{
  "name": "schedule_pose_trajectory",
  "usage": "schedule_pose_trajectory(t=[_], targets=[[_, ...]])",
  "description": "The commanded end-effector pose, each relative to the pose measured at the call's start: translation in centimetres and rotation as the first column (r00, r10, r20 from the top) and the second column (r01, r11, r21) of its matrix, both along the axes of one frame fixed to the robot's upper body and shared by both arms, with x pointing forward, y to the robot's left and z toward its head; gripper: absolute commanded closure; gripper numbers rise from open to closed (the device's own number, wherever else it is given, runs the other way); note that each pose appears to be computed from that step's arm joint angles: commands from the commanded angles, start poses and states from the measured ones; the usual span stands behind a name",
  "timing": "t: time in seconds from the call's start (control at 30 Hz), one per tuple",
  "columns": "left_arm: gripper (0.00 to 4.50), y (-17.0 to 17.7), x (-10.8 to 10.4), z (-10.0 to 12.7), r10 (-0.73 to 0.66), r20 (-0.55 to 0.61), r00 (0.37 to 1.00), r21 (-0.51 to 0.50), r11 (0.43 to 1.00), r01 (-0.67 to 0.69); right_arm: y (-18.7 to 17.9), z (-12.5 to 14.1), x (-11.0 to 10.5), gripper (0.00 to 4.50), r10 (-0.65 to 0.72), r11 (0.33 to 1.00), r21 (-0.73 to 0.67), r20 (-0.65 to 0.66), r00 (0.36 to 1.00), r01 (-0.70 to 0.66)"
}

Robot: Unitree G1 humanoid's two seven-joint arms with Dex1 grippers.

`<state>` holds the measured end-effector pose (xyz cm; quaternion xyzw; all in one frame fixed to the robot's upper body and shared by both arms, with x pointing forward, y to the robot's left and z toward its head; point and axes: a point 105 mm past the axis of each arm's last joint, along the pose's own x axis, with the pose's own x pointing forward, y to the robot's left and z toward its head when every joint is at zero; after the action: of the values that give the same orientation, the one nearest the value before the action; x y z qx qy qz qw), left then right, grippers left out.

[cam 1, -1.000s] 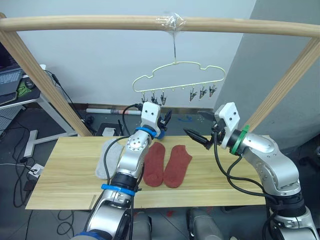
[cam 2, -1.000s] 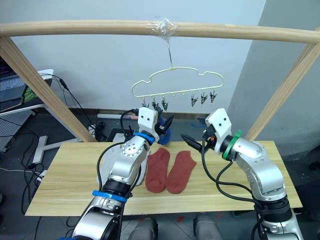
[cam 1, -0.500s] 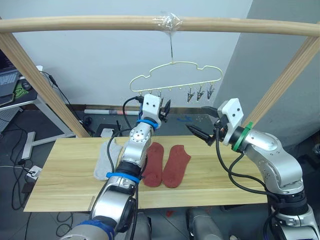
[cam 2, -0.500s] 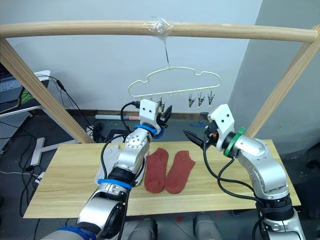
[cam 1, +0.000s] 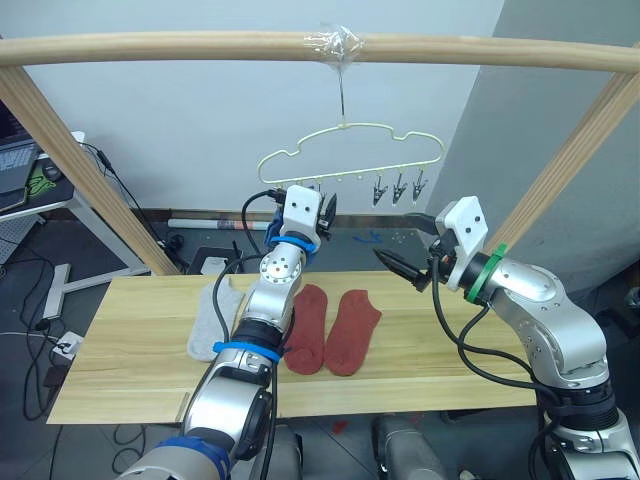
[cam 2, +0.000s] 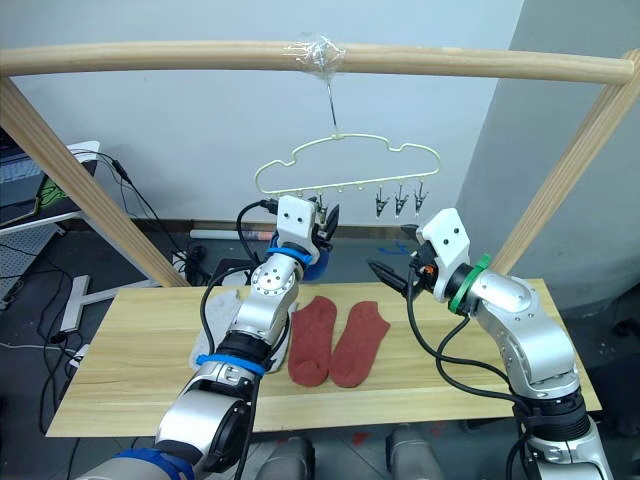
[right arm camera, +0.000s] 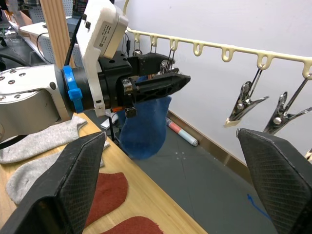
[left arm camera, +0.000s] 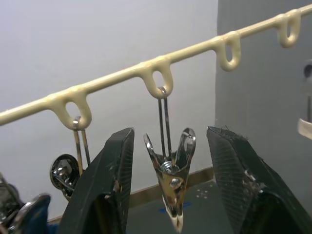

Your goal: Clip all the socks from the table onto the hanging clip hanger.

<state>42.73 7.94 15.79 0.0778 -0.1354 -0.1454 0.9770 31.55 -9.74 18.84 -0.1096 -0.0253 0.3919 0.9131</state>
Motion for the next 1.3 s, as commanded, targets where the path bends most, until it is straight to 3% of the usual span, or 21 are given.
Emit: schedule_pose_trajectory(t=[0.03, 0.47, 0.57, 0.73, 0.83, 1.03, 1.13, 1.23, 1.3], targets=[[2.10, -0.7, 0.0, 1.6, 0.003, 0.061, 0.998, -0.002, 1.000, -0.002, 0.1, 2.0, -0.4, 0.00, 0.011, 1.000, 0.010, 0.073, 0.997, -0.012], [2.10, -1.2, 0.0, 1.6, 0.006, 0.053, 0.999, -0.024, 1.000, -0.004, -0.2, 1.9, -0.5, 0.00, 0.005, 1.000, 0.008, 0.068, 0.998, -0.006], [2.67, -1.1, 0.0, 1.6, 0.012, 0.055, 0.998, -0.018, 1.000, -0.011, -0.1, 1.8, -0.6, 0.00, 0.008, 1.000, 0.010, 0.060, 0.998, -0.009], [4.03, -0.8, 0.1, 1.6, 0.019, 0.054, 0.998, -0.018, 1.000, -0.018, 0.1, 1.6, -0.5, 0.00, 0.013, 1.000, 0.010, 0.054, 0.998, -0.014], [4.30, -0.6, 0.1, 1.6, 0.023, 0.056, 0.998, -0.020, 1.000, -0.022, 0.2, 1.6, -0.5, 0.00, 0.014, 1.000, 0.010, 0.053, 0.998, -0.015], [4.31, -0.3, 0.0, 1.5, 0.019, 0.048, 0.999, -0.018, 1.000, -0.018, 0.5, 1.0, -0.6, 0.00, 0.021, 1.000, 0.006, 0.036, 0.999, -0.021], [4.31, -0.4, -0.2, 0.9, -0.047, -0.008, 0.999, -0.016, 0.999, 0.047, 0.7, -2.2, -0.2, 0.00, -0.033, 0.998, -0.053, -0.048, 0.998, 0.030], [4.31, 0.4, -0.9, 0.7, -0.092, -0.038, 0.995, 0.004, 0.996, 0.093, 1.5, -5.2, -0.2, 0.00, -0.048, 0.999, -0.020, -0.143, 0.989, 0.046], [4.31, 1.1, -1.3, 0.4, -0.140, -0.088, 0.986, -0.039, 0.990, 0.137, 1.8, -7.5, 0.1, 0.00, -0.065, 0.996, -0.068, -0.181, 0.981, 0.054]])
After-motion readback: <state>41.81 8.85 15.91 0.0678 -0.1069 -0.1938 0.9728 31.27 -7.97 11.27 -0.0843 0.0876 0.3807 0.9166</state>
